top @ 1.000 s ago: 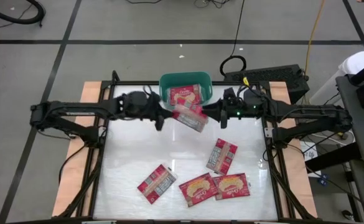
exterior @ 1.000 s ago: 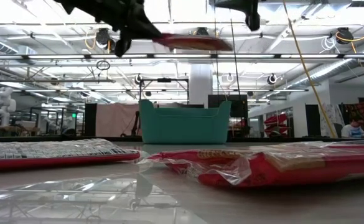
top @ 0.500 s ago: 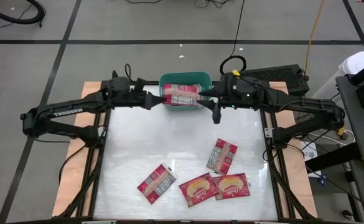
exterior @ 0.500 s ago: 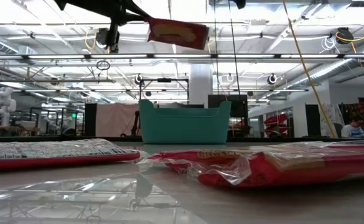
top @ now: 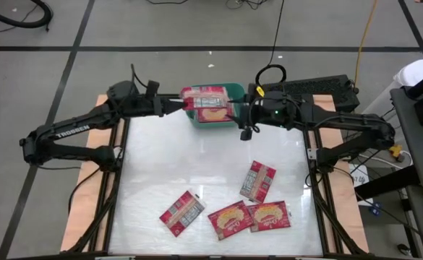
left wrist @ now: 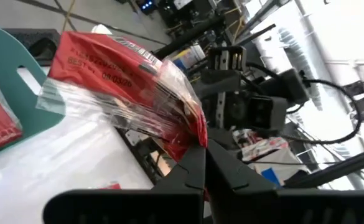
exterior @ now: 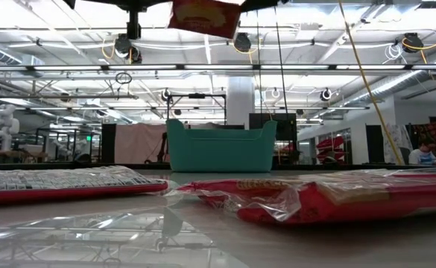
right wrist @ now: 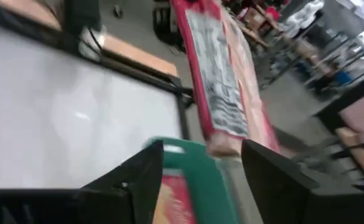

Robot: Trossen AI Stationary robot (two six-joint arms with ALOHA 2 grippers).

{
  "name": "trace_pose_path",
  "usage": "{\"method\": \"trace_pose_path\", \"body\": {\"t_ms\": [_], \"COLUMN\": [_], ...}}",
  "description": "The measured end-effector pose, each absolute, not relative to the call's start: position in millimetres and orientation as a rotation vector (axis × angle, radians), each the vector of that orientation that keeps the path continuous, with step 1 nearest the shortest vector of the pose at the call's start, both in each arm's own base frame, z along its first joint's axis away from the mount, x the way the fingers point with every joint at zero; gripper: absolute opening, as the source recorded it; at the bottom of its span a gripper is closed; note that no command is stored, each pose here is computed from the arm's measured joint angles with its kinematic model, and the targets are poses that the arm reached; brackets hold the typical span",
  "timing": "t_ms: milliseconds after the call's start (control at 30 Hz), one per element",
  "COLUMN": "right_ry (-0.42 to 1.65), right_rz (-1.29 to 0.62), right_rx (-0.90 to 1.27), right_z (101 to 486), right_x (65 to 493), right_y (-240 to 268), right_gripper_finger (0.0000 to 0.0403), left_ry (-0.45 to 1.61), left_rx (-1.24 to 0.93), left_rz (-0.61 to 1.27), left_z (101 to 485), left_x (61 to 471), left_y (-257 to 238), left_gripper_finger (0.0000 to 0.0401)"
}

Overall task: Sort popcorn bags into baskets
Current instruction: Put the red popcorn pack into the green bin

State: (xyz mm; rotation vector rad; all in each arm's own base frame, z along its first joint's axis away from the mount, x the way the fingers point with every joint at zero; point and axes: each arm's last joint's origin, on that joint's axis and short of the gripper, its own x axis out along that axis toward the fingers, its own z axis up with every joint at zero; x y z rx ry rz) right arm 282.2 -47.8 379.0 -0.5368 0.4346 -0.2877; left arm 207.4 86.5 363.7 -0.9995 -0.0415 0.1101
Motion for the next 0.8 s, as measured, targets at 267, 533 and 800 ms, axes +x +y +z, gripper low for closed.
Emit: {"method": "trace_pose_path", "body": {"t_ms": [267, 533, 800], "right_ry": [0.481, 0.539, 0.397], "right_rz": [-0.291, -0.222, -0.303], "right_rx": [-0.804, -1.072, -1.174], "right_z": [379.5, 364.4, 369.2], "right_x": [284.3, 305.6, 325.8], "right_y": [-52.4, -56.5, -59.5], "right_gripper_finger": [0.0248, 0.0232, 0.0162], "left_ry": [-0.024, -0.019, -0.024], "left_rx": [-1.032, -1.101, -1.140], "left_rz": [0.074, 0.077, 0.068], "left_z": [363.4, 361.8, 362.6], "left_x": [207.7, 209.3, 209.5], "left_y": [86.5, 87.4, 86.6], "left_gripper_finger": [0.0003, 0.0002, 0.0007]}}
